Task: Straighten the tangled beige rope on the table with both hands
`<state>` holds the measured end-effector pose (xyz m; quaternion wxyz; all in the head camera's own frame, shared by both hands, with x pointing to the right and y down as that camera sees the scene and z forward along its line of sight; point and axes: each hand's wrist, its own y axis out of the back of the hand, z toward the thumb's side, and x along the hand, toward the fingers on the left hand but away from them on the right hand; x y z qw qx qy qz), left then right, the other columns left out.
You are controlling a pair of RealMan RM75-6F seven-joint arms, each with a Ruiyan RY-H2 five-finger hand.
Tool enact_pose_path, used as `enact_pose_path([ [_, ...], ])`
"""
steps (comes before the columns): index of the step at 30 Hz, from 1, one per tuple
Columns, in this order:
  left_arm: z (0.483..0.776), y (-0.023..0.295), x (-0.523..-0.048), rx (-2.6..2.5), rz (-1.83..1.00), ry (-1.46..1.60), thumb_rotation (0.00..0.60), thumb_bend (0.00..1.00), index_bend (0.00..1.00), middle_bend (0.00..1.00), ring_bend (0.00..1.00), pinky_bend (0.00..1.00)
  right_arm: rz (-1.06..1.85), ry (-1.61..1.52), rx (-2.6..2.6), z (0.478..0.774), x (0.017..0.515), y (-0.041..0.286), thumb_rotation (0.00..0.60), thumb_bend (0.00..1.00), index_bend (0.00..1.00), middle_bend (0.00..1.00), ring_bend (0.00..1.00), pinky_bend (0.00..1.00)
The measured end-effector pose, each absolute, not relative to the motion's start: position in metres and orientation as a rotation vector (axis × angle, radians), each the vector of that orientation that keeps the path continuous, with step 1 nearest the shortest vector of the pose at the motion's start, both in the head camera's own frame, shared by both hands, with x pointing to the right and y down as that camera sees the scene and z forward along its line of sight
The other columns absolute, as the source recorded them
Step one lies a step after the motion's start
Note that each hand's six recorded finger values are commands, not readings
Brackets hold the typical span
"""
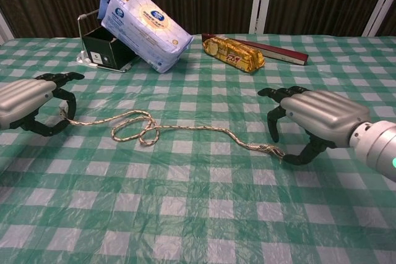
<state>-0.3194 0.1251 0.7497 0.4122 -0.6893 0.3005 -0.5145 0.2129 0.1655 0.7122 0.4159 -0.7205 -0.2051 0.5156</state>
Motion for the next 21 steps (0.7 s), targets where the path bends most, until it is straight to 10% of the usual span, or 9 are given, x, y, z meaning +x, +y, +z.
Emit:
enact_pose_path([
  [21, 0.750, 0.119, -0.331, -1.725, -1.339, 0.756, 0.600, 0.47, 0.64, 0.00, 0.00, 0.00, 1.364, -0.463, -1.829, 0.736, 0.195, 0.154, 0.600, 0.44, 0.62, 0.00, 0.00, 0.00],
])
